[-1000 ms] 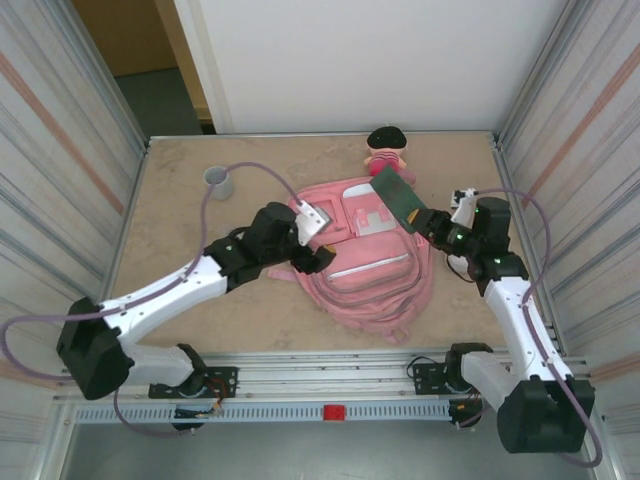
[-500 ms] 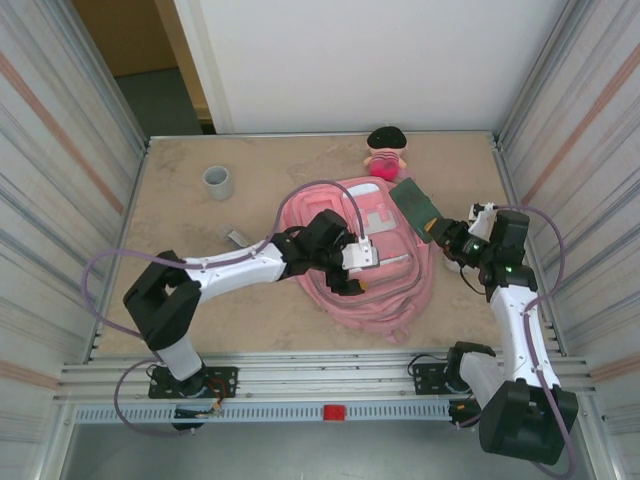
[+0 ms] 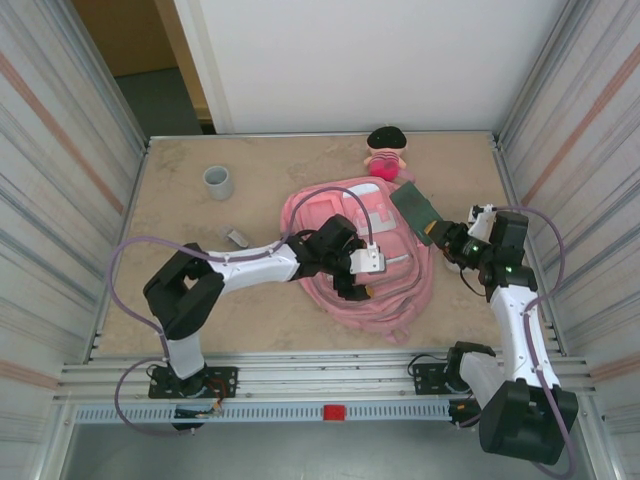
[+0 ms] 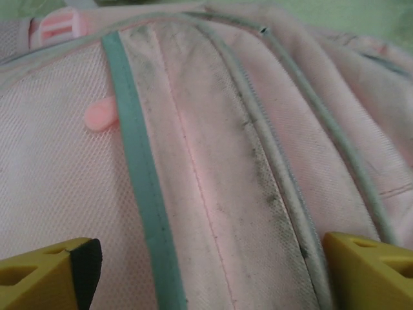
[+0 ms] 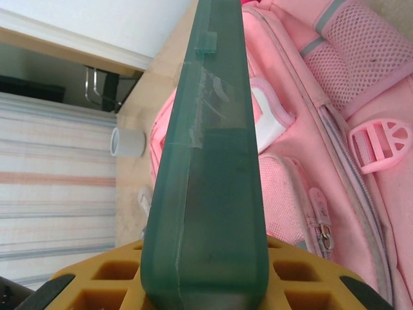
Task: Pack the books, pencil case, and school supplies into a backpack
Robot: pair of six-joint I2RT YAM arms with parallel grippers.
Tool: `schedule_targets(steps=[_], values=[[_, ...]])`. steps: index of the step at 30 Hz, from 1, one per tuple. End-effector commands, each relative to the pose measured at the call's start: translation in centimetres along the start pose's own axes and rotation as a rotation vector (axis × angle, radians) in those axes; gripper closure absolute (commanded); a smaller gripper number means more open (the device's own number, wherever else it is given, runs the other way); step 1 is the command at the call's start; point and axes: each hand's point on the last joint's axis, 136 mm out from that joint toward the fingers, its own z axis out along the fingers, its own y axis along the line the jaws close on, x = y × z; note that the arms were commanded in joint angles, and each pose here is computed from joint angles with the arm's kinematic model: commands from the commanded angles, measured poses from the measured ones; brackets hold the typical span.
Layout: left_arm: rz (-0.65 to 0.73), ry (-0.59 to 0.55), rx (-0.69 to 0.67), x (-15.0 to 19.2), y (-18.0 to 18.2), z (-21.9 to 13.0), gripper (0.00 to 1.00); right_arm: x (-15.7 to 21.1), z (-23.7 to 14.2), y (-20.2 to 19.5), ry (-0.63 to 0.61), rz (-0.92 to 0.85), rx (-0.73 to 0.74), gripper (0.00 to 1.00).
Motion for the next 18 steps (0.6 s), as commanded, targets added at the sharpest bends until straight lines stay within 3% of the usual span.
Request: schedule_targets(steps=[1, 6, 12, 18], values=[[0.028, 0.009, -0.147, -0.1, 2.7, 0.2, 0.17, -0.9, -1.1, 1.2, -0.052, -0.075, -0.010, 0.70], [0.026, -0.027, -0.190, -0.9, 3.3, -0.5, 0.44, -0.8, -1.4, 1.2, -0.065, -0.075, -0.005, 0.70], [-0.022, -0.100, -0.208, -2.9, 3.4, -2.8, 0.69, -0.4, -2.2, 1.4, -0.084, -0.077, 0.005, 0.70], [-0.095, -0.140, -0.264, -3.6, 4.0, -4.5, 0.85, -0.4, -4.2, 1.5, -0.178, -0.045, 0.037, 0.69]])
